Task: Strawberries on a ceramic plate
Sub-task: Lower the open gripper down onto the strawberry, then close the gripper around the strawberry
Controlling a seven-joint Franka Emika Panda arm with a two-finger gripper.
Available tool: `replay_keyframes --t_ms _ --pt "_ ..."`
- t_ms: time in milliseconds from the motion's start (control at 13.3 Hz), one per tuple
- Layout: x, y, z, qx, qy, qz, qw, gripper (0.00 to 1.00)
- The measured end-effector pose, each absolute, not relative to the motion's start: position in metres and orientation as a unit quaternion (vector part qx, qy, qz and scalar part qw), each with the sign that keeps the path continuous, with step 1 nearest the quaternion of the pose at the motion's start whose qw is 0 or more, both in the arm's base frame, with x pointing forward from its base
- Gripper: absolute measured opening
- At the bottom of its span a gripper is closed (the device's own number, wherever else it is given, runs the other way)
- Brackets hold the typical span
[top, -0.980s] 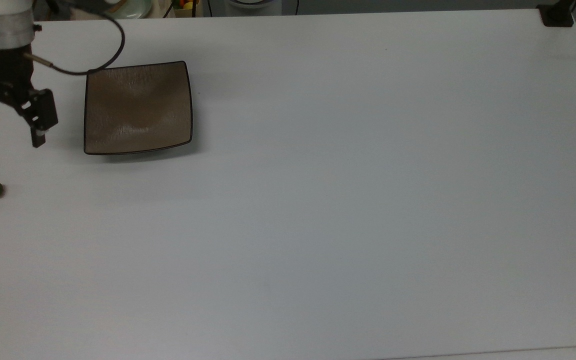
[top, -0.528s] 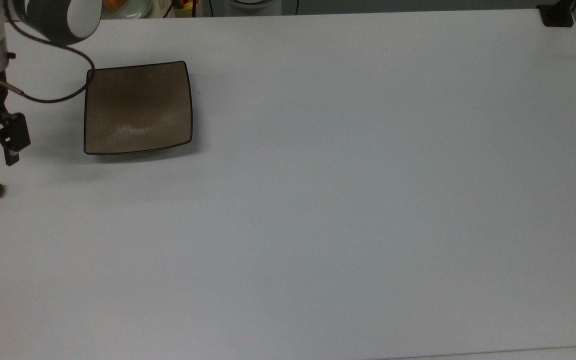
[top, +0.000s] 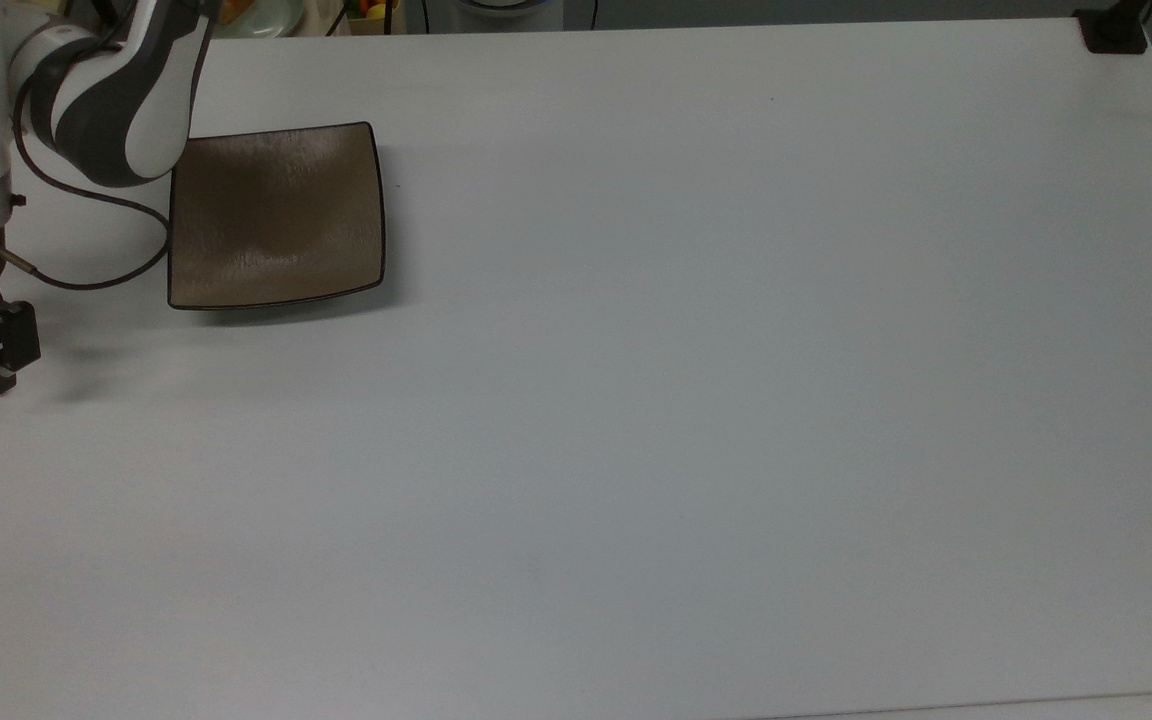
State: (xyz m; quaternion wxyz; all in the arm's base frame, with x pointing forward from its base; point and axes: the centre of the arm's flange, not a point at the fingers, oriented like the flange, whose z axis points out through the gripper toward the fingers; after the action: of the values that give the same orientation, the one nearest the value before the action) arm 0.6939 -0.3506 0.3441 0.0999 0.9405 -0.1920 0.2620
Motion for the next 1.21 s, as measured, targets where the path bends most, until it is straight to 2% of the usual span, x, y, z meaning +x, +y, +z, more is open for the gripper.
replay_keyframes --t_ms 603,754,830,980,1056,1207 --pt "0.694 -0.358 0.293 0.939 -0.193 0.263 0.105 0.99" --pt "0.694 -0.359 0.291 0.940 -0.193 0.262 0.105 0.78" --pt "0.693 -0.359 0.291 0.940 -0.194 0.262 0.105 0.60" --pt "0.693 -0.360 0.291 0.939 -0.194 0.262 0.106 0.36" --pt "0.693 -0.360 0.291 0.939 -0.194 0.262 0.106 0.32" --pt "0.693 -0.360 0.292 0.939 -0.194 0.262 0.106 0.32"
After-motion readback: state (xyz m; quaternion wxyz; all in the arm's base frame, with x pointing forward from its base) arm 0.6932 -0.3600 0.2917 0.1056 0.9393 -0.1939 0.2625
